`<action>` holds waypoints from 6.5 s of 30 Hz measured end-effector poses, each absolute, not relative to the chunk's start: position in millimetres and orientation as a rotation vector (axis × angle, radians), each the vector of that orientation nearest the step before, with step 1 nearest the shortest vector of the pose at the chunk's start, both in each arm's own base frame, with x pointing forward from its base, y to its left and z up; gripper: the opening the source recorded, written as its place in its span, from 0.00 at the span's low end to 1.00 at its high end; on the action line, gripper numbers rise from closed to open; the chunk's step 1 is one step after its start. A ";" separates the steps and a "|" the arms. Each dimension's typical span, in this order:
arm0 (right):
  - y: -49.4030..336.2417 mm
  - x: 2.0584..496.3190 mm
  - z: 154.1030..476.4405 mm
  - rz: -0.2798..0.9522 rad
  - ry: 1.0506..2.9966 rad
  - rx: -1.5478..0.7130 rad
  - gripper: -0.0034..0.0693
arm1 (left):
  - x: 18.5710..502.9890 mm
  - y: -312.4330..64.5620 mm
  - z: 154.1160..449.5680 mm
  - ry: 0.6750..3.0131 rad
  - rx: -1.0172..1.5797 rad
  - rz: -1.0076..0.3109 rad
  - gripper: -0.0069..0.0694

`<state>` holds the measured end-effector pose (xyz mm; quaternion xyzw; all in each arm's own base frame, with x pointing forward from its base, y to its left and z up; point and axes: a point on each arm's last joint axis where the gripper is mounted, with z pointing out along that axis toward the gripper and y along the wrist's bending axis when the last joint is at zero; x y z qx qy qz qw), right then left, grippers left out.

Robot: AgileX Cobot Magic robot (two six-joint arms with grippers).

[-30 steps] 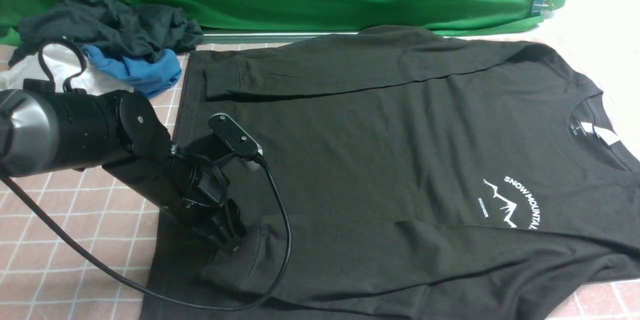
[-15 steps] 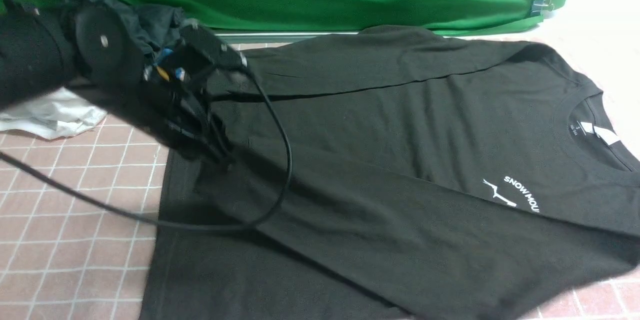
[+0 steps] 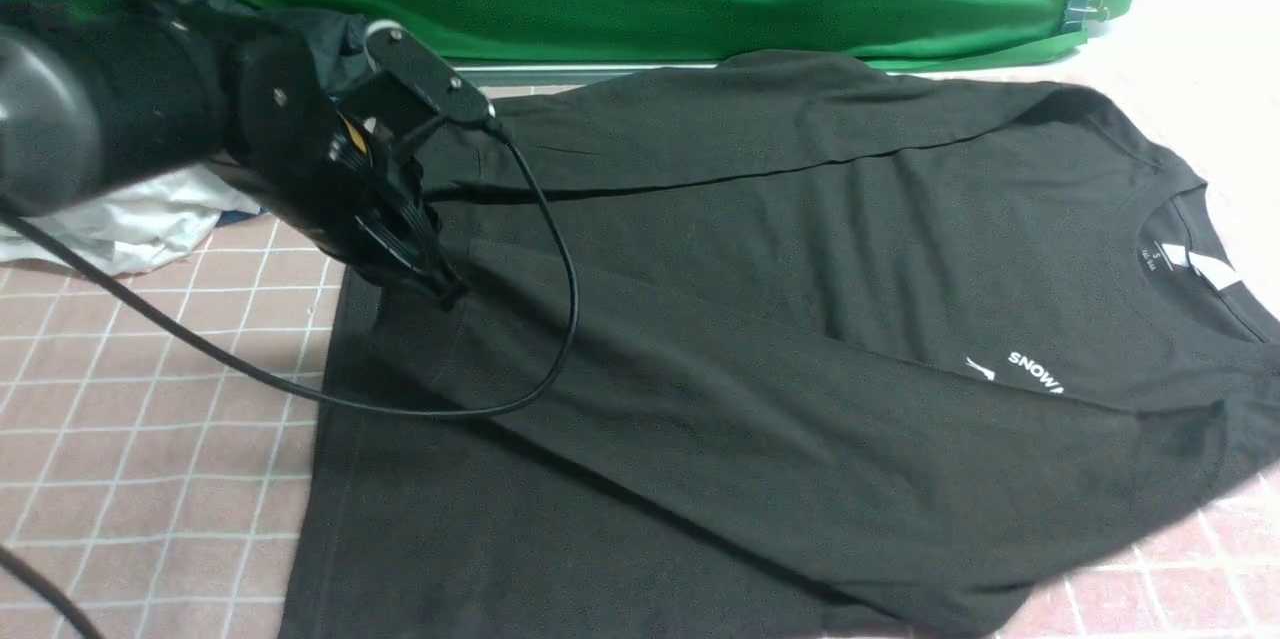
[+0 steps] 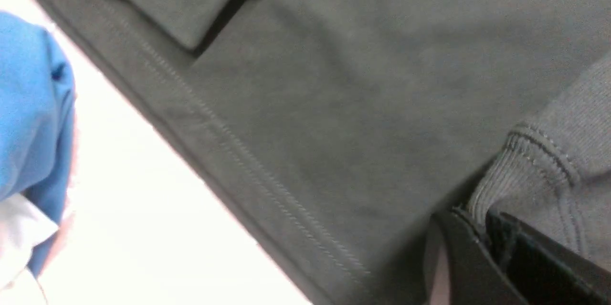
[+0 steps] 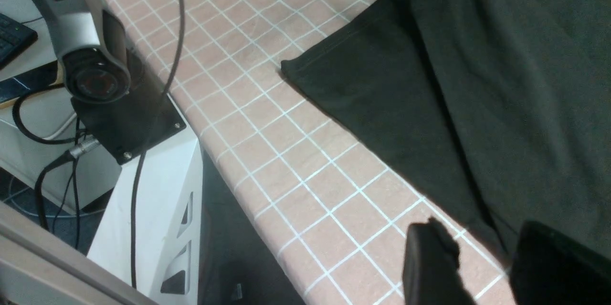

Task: Fold a long-sleeved shirt over a pink coffee tablecloth.
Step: 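Fold the left side of the black T-shirt inward over its body, then fold the left side of the dark shirt inward over its body with the left gripper, then grasp the near edge of the shirt at its hem and shoulder corners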

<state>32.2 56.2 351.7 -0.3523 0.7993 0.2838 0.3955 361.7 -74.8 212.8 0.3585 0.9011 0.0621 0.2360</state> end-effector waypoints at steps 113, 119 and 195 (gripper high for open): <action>26.2 60.3 402.2 0.356 2.042 -0.464 0.38 | 358.0 -101.4 260.1 2.596 1.465 0.234 0.94; 26.3 60.4 402.1 0.333 2.032 -0.502 0.38 | 299.6 -105.5 257.3 2.616 1.596 0.097 0.68; 35.9 211.2 158.7 -0.347 2.455 -1.693 0.74 | 154.0 -57.5 287.5 2.319 1.363 0.108 0.15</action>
